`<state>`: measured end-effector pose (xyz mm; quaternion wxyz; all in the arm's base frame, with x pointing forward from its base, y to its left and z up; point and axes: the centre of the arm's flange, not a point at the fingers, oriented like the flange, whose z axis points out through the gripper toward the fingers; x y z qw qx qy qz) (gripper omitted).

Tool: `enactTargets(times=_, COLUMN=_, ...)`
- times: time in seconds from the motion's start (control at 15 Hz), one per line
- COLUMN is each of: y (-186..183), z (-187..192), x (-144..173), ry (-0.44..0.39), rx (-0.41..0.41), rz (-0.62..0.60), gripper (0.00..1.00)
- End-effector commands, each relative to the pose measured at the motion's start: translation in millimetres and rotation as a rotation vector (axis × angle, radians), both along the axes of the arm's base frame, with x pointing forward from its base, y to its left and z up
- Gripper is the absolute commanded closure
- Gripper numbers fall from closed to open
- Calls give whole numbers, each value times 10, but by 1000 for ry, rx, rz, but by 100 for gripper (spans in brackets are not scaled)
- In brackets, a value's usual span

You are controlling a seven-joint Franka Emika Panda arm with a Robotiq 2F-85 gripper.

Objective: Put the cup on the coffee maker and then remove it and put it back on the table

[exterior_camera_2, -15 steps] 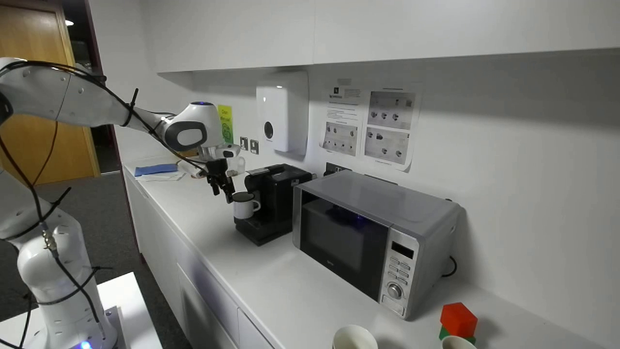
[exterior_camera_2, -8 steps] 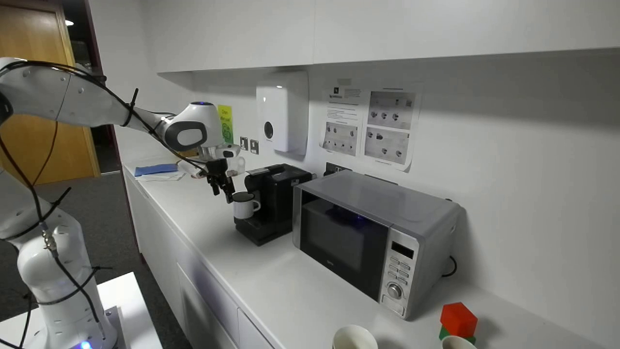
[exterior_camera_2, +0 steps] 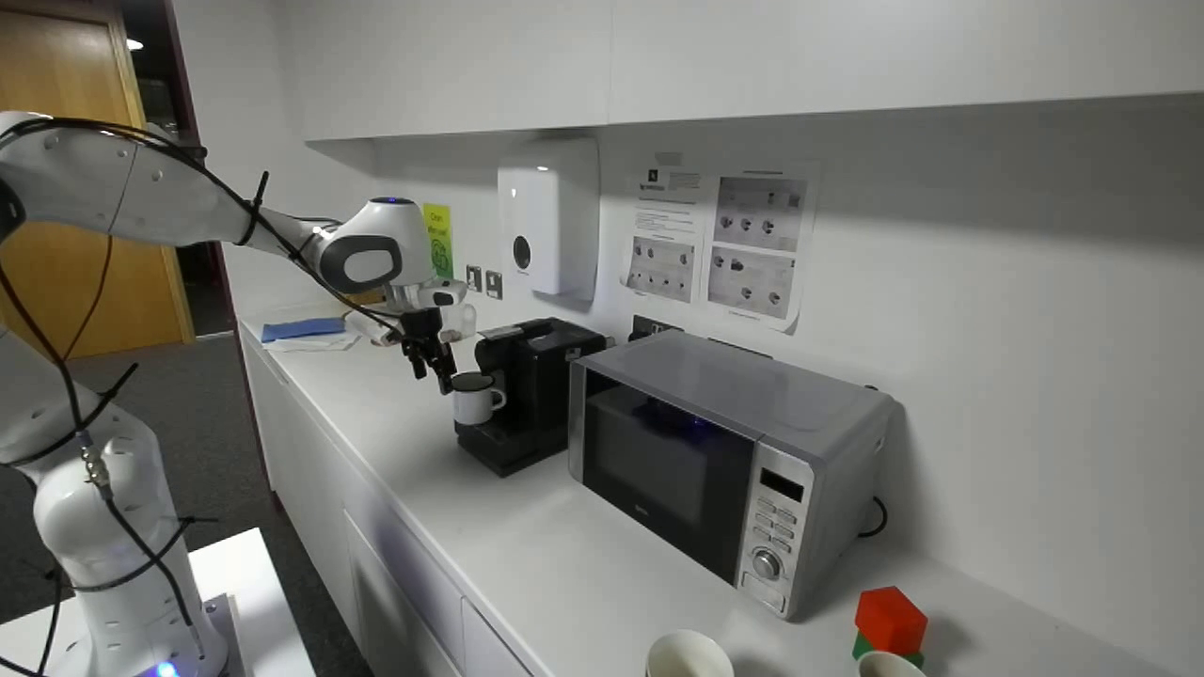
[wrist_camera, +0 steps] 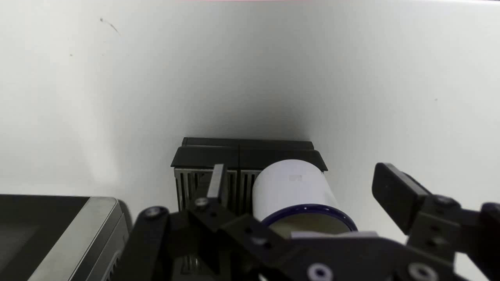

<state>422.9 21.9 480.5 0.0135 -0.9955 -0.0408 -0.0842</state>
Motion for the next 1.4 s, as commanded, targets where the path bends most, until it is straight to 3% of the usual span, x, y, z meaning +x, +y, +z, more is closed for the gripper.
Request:
enactTargets(times=0.0, y=0, z=0, x=0, ry=0, rx=0, rz=0, gripper=0)
enactTargets(times=1.33, y=-55, z=22, x=17, ry=-2, rx=-5, rz=-3, gripper=0)
